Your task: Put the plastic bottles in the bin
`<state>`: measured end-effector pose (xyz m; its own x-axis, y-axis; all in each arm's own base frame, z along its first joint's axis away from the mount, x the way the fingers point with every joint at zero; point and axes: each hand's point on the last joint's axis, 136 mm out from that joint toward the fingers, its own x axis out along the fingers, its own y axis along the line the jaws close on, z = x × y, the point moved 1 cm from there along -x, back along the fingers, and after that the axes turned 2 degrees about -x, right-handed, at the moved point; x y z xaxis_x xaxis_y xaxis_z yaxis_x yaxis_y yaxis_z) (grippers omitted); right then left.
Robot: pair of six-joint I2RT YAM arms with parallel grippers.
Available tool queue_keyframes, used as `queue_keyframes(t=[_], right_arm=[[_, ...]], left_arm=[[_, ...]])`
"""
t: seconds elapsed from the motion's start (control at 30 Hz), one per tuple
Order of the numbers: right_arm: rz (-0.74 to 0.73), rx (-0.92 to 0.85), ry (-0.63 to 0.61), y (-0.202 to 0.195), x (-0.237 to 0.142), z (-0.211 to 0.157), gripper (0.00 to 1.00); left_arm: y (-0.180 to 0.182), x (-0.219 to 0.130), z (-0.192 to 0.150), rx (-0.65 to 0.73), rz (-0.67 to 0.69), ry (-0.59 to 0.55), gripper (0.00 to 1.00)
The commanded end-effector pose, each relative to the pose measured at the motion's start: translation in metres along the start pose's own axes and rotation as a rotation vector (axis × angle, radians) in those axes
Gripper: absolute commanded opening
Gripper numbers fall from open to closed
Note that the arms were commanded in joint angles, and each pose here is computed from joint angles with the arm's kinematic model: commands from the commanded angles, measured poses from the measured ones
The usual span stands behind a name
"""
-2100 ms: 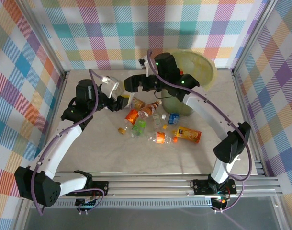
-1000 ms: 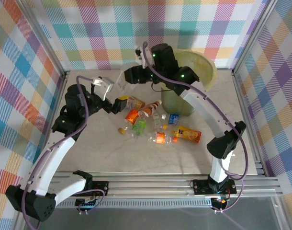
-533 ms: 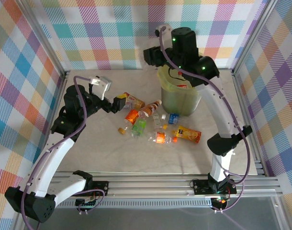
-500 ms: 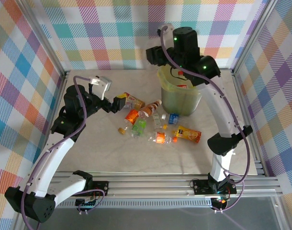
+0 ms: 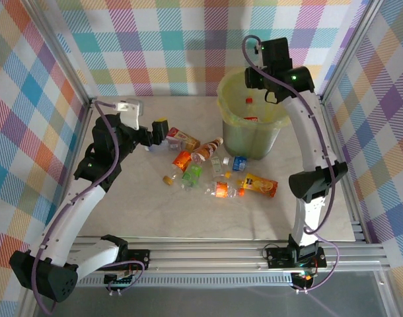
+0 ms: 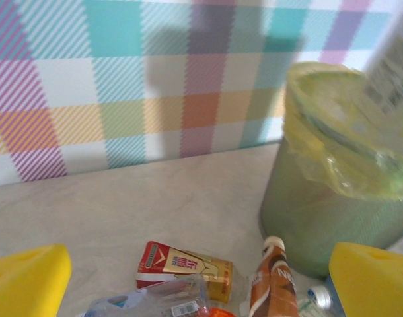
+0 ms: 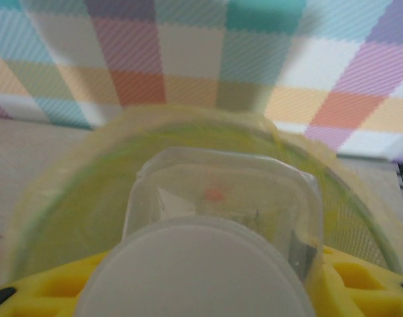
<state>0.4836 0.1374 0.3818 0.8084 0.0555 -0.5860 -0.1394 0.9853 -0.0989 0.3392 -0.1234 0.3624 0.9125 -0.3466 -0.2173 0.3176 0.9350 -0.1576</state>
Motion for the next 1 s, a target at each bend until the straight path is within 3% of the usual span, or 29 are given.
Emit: queue_keyframes(t=[0.0, 0.27, 0.6, 0.7, 0.87, 0.97], right_arm=[[-0.072, -0.001, 0.117, -0.015, 0.016, -0.028, 0.18], [-0.097, 0.000, 0.305, -0.032, 0.052, -0.078, 0.18], [-0.082, 0.029, 0.423, -0.034, 0.085, -0.119, 0.27], [-0.067, 0.034, 0.452, -0.031, 0.093, -0.128, 0.34], [-0.054, 0.035, 0.456, -0.029, 0.094, -0.129, 0.62], [-0.038, 0.039, 0.423, -0.028, 0.084, -0.117, 0.74]], left_arm=[[0.022, -0.001, 0.004, -0.118, 0.141, -0.049, 1.00], [0.046, 0.000, -0.015, -0.193, 0.267, -0.015, 1.00], [0.056, 0.003, -0.026, -0.236, 0.313, 0.013, 1.00], [0.058, 0.003, -0.029, -0.244, 0.326, 0.016, 1.00], [0.060, 0.003, -0.031, -0.263, 0.334, 0.017, 1.00], [0.060, 0.004, -0.032, -0.268, 0.335, 0.021, 1.00]])
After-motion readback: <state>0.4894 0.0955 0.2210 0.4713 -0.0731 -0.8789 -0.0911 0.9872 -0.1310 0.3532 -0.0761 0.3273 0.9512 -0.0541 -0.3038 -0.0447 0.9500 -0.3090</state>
